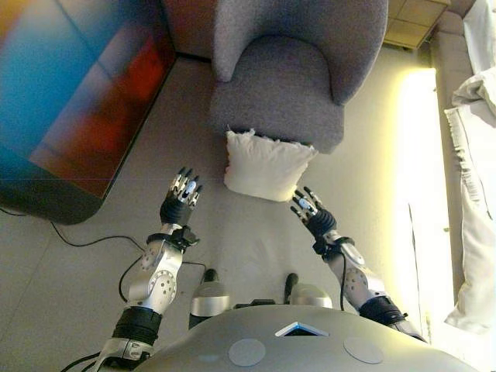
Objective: Pick up the cushion and take it to the sofa
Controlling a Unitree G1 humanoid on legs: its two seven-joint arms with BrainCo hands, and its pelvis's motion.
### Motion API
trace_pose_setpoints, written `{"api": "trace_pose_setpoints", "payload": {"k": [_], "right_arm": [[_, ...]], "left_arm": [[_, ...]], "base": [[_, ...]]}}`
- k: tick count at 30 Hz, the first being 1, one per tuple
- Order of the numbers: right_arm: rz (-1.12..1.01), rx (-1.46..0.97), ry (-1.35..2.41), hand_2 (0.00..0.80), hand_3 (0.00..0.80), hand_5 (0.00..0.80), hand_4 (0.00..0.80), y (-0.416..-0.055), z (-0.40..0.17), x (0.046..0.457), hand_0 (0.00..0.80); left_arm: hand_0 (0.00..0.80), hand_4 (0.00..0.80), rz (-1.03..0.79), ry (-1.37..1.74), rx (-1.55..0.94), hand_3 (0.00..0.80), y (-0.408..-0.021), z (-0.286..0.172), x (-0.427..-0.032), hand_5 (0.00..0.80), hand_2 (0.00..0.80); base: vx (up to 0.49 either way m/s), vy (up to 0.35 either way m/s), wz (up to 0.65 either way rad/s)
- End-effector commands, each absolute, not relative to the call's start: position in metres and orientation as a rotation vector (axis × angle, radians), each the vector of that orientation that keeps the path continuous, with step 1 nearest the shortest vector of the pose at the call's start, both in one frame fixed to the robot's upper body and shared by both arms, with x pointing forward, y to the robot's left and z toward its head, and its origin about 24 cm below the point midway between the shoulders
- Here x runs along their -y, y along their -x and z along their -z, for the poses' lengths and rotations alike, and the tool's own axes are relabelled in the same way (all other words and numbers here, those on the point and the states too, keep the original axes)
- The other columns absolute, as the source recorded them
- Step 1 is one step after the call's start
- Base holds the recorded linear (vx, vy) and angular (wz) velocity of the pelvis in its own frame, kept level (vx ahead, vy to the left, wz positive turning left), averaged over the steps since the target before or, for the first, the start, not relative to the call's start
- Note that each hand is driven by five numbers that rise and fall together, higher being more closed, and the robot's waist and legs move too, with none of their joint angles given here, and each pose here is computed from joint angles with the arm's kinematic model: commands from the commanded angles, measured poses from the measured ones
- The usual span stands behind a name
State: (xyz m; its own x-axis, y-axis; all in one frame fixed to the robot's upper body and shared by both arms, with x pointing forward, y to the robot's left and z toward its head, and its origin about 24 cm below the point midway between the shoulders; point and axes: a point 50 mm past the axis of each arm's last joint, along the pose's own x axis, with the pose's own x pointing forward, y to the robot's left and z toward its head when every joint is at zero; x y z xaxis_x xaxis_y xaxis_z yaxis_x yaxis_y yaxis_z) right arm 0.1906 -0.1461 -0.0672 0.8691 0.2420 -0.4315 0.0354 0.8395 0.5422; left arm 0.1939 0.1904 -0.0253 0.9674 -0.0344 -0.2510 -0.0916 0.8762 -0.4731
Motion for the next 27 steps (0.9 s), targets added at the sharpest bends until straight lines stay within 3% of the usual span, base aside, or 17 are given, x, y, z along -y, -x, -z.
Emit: {"api": "trace_pose_setpoints", "payload": {"k": [1, 27], "right_arm": [[-0.142, -0.39, -0.58, 0.0, 0.0, 0.0, 0.0, -0.205, 0.047, 0.146, 0.0], [-0.136, -0.427, -0.573, 0.0, 0.0, 0.0, 0.0, -0.192, 0.055, 0.148, 0.0]], "left_arm": [[0.0, 0.0, 0.018, 0.46, -0.168, 0.0, -0.206, 0.011, -0.186, 0.0, 0.0], [0.0, 0.0, -0.035, 0.503, -0.177, 0.0, -0.197, 0.016, -0.193, 0.0, 0.0]], "base": [[0.0, 0.0, 0.0], [0.013, 0.009, 0.0]]}}
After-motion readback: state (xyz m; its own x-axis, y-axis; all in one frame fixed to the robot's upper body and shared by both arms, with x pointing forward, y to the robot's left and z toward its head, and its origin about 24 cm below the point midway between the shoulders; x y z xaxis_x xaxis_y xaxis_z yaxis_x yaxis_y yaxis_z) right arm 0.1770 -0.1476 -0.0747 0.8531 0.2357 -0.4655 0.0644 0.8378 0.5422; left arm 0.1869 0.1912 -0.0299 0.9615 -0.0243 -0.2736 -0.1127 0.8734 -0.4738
